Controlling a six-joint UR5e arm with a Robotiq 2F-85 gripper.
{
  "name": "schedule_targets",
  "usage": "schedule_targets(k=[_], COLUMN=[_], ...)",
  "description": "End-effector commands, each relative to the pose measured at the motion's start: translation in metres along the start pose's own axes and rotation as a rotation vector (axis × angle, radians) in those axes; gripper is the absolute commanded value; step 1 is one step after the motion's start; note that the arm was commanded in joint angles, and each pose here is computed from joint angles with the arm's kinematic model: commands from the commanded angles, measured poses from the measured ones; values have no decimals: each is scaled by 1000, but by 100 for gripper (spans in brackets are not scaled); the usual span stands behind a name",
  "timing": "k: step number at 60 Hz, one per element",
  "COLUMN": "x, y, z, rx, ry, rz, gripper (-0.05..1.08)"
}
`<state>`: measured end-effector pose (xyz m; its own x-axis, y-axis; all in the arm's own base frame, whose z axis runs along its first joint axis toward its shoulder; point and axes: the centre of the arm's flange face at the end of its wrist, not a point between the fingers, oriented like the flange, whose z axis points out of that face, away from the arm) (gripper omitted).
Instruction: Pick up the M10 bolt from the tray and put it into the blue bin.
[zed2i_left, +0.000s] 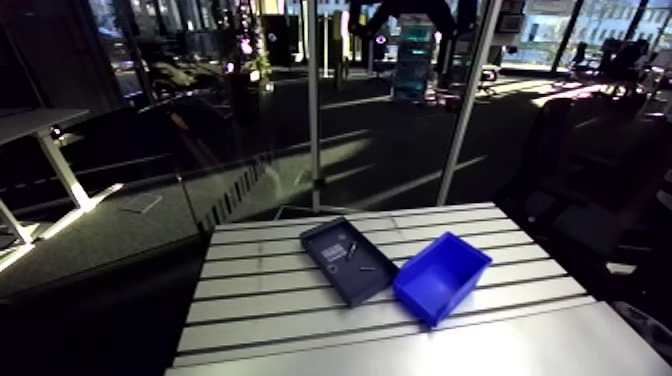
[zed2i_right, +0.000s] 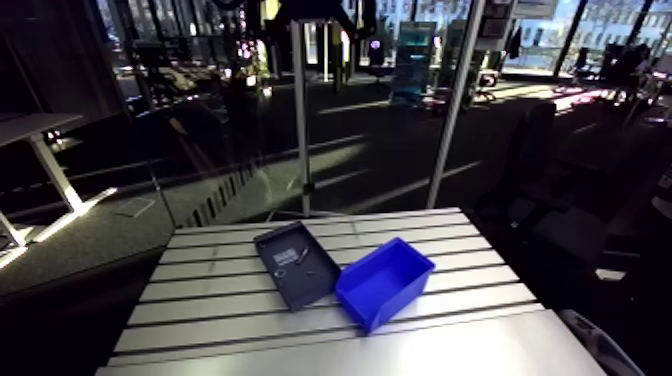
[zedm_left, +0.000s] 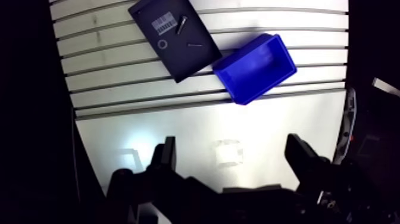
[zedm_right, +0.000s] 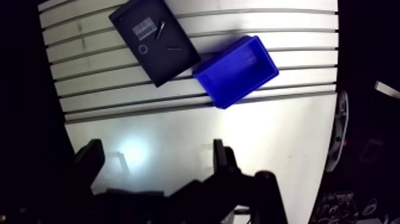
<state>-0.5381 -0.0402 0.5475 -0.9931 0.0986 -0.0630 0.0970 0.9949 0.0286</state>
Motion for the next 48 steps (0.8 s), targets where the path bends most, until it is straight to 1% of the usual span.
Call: schedule_targets(k=[1, 33, 48], x=[3, 5, 9], y=[-15, -14, -11], z=[6, 11, 23], rx=[19, 21, 20], ry=[-9, -18, -42], rz=[32, 36, 49], gripper=[1, 1, 1])
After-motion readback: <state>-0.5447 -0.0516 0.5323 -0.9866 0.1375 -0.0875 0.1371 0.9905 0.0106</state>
